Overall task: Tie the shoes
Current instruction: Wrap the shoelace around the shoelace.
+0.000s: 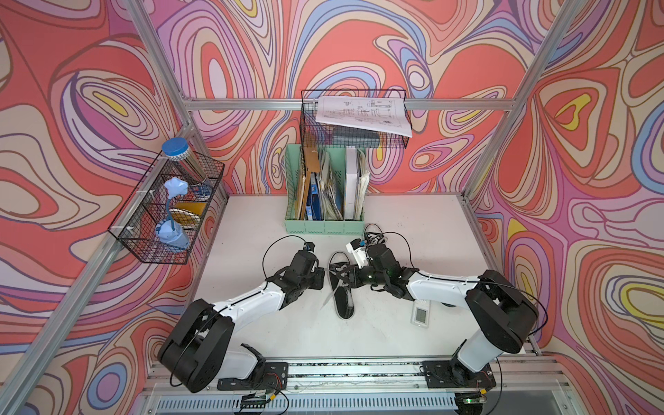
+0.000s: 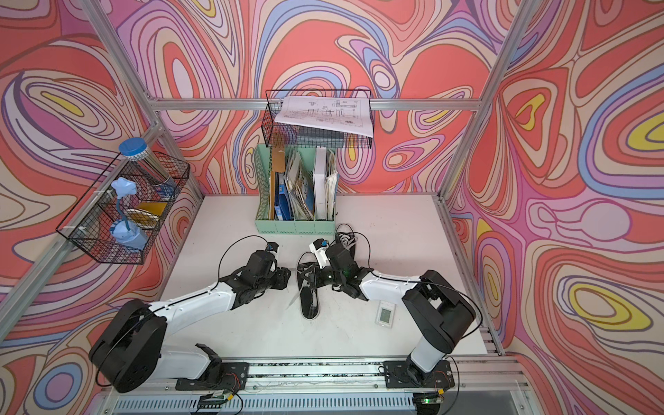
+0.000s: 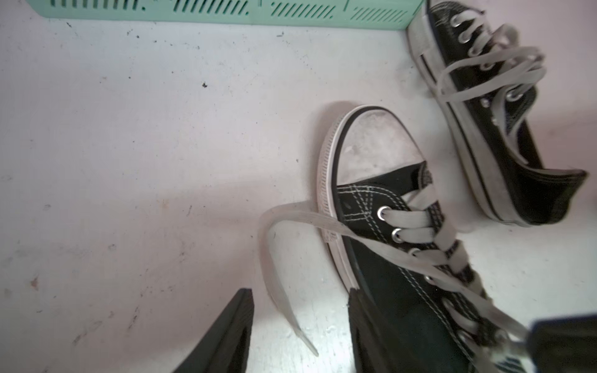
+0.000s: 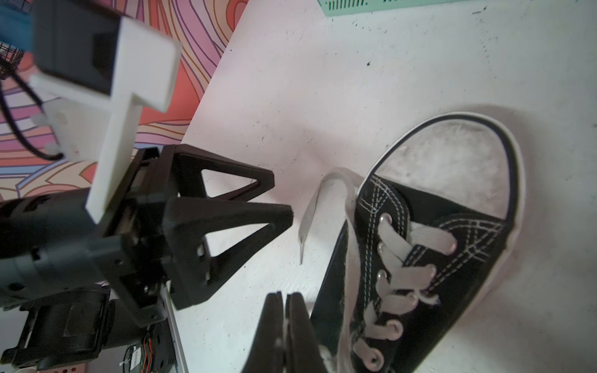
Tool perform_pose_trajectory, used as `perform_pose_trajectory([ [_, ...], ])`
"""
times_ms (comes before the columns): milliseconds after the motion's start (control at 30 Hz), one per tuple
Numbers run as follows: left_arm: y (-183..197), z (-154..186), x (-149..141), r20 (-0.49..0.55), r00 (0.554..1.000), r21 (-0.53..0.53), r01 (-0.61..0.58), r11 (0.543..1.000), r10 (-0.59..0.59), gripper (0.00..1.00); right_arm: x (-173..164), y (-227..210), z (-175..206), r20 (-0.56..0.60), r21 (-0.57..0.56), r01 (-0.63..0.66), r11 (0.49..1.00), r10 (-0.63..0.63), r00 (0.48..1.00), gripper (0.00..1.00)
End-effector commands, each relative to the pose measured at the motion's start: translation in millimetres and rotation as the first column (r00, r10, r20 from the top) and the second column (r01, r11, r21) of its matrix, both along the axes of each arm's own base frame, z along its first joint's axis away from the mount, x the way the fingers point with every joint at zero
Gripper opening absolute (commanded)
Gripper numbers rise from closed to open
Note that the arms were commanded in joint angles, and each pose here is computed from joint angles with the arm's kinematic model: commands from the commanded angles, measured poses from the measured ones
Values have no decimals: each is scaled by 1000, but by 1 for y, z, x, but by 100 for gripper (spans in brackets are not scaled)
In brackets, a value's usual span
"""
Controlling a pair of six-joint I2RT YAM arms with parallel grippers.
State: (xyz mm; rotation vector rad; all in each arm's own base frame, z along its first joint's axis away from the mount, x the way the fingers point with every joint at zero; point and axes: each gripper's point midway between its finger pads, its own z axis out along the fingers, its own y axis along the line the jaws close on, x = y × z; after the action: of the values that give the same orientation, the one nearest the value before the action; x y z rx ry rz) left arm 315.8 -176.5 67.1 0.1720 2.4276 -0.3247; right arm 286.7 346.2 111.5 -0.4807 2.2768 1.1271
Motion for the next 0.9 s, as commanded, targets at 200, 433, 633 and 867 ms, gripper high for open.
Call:
perform_pose_trajectory([
  [200, 6, -40, 14, -115, 993, 160, 3, 987, 16, 48, 2, 5, 6, 22, 16, -13, 1000, 12, 1000, 0],
  [433, 7, -57, 18, -134, 990, 191, -3, 982, 30, 32, 2, 4, 5, 20, 14, -10, 1000, 10, 1000, 0],
  [633, 8, -56, 16, -135, 990, 185, -6, 983, 31, 9, 5, 4, 4, 14, 5, 2, 1000, -2, 1000, 0],
  [867, 11, -9, -4, -82, 997, 98, -1, 995, 9, 0, 14, 2, 3, -8, -33, 52, 998, -52, 999, 0],
])
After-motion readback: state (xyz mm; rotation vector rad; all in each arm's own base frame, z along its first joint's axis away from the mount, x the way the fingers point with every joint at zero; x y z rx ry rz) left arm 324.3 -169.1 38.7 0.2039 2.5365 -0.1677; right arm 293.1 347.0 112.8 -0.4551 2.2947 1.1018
